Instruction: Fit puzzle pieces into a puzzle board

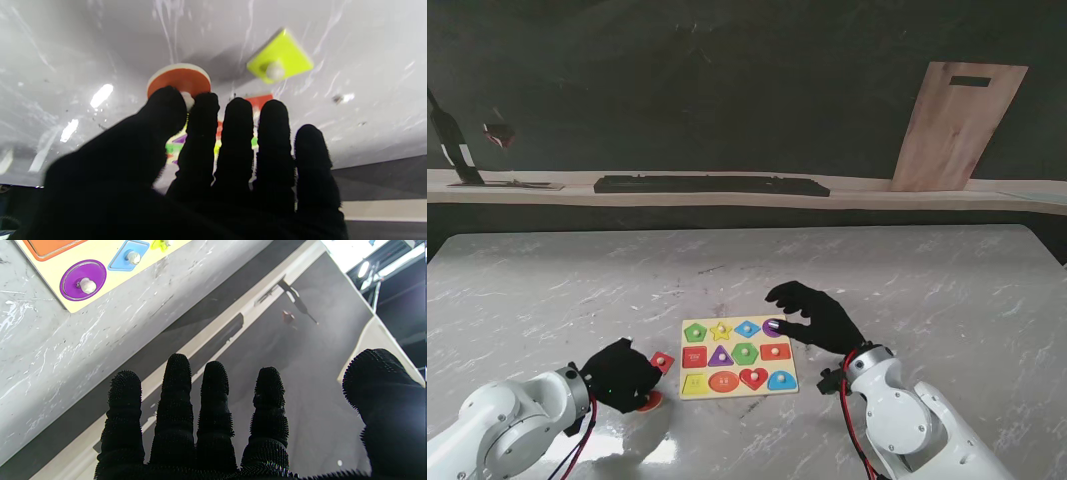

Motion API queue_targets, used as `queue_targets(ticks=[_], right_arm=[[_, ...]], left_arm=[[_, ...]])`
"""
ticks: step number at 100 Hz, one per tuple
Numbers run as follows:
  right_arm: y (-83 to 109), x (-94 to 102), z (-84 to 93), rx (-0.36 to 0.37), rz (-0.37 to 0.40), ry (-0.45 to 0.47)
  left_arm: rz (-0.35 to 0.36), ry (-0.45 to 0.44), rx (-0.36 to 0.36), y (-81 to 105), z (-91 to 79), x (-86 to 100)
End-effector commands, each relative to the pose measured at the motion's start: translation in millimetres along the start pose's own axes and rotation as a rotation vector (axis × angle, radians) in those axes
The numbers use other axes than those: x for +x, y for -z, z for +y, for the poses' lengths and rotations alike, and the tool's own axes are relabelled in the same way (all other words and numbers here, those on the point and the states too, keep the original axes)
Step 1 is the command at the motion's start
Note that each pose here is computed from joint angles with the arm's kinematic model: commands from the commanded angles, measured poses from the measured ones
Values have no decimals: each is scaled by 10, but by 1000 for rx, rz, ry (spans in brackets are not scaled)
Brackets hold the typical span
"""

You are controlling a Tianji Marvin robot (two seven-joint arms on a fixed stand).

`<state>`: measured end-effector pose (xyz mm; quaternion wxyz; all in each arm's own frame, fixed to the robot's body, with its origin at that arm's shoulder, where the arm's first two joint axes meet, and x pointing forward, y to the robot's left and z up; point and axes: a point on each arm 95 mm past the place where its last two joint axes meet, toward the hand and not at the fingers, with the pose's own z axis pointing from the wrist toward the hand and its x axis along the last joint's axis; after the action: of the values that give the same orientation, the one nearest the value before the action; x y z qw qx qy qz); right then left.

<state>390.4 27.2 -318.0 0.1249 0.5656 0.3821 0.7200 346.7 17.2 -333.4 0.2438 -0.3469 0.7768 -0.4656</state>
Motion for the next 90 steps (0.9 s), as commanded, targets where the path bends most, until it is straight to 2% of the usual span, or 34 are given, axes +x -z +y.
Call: queue_targets(ticks=[1, 34, 51, 90], right_arm=[[18, 14, -28, 3, 8, -3], [18, 14, -25, -2, 21, -12], [16, 9, -14, -9, 21, -18], [45, -17, 30, -31, 22, -36]], left_arm=[[13, -13, 38, -56, -121, -20], [80, -29, 122, -464, -374, -68], [111, -1, 157, -688, -467, -54], [195, 28, 157, -1058, -583, 95]])
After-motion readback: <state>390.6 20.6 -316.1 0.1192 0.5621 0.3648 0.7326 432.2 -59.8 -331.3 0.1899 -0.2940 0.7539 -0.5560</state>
